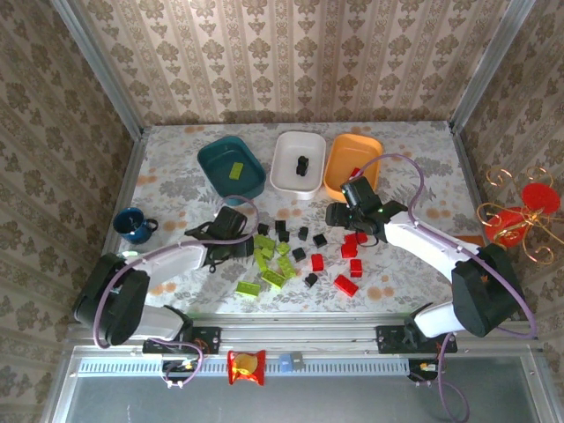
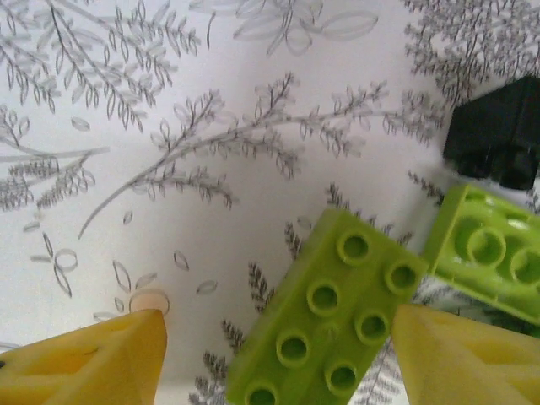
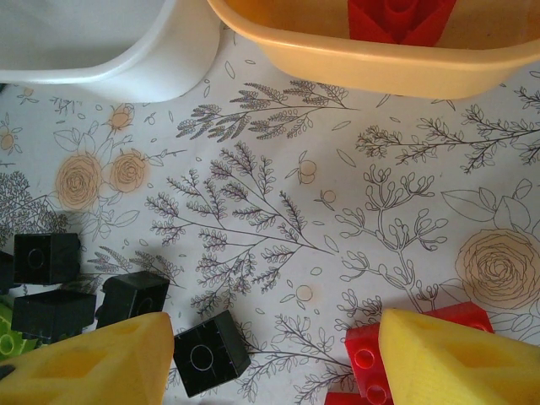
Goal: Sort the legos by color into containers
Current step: Pick up the lego from the bottom-left of the table, then place the lego in the container.
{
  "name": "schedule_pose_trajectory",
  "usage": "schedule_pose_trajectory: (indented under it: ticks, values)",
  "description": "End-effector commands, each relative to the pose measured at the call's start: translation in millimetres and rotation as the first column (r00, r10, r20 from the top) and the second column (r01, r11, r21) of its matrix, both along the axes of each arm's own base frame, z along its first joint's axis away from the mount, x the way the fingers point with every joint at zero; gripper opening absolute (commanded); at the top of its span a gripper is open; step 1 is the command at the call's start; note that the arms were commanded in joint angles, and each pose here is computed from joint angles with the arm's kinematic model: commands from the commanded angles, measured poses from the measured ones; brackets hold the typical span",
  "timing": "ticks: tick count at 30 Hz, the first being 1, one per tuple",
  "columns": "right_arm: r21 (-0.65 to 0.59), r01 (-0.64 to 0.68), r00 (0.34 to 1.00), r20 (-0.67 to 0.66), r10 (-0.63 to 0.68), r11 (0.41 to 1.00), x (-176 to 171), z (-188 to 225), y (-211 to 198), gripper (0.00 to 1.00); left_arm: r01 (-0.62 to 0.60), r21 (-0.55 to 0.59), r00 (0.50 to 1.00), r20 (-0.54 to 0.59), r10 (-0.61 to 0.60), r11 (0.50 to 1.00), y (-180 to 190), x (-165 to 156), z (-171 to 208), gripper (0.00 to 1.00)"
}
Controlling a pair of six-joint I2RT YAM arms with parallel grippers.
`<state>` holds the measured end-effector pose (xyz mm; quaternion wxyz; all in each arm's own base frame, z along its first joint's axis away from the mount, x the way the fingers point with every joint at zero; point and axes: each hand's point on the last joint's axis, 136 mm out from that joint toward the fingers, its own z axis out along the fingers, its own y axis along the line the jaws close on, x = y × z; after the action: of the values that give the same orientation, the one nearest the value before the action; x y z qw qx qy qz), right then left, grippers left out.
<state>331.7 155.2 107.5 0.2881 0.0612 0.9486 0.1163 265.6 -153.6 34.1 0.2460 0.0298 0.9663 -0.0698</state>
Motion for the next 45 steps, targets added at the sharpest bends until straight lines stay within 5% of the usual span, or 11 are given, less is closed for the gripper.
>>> schedule_pose_trajectory:
  ticks: [1, 10, 17, 25, 35, 45]
  values:
    - [-0.014, 0.005, 1.0, -0.002, -0.005, 1.0, -1, 2, -1, 0.67, 0.019, 0.025, 1.0, 0.007, -0.019, 1.0, -1, 8, -3, 0.62]
    - [-0.027, 0.007, 1.0, -0.002, -0.007, 1.0, 0, 0, -2, 0.67, 0.011, 0.017, 0.999, -0.031, -0.011, 1.0, 2, -7, -16, 0.39]
    - [-0.016, 0.006, 1.0, -0.006, -0.006, 1.0, 1, -2, 0, 0.67, -0.009, -0.086, 0.991, 0.131, 0.02, 0.996, -4, 10, 53, 0.35]
    - [-0.003, 0.014, 1.0, -0.005, -0.014, 1.0, 3, -1, 2, 0.67, -0.104, -0.205, 0.929, 0.329, 0.169, 0.973, -2, 105, 138, 0.35]
    - [0.005, 0.011, 1.0, 0.02, -0.011, 1.0, -9, 12, -4, 0.67, -0.246, -0.14, 0.928, 0.252, 0.275, 0.959, 24, 229, 100, 0.33]
    - [0.007, 0.01, 1.0, 0.008, -0.01, 1.0, -21, 6, -9, 0.67, -0.285, -0.07, 0.936, 0.193, 0.294, 0.956, 33, 276, 82, 0.47]
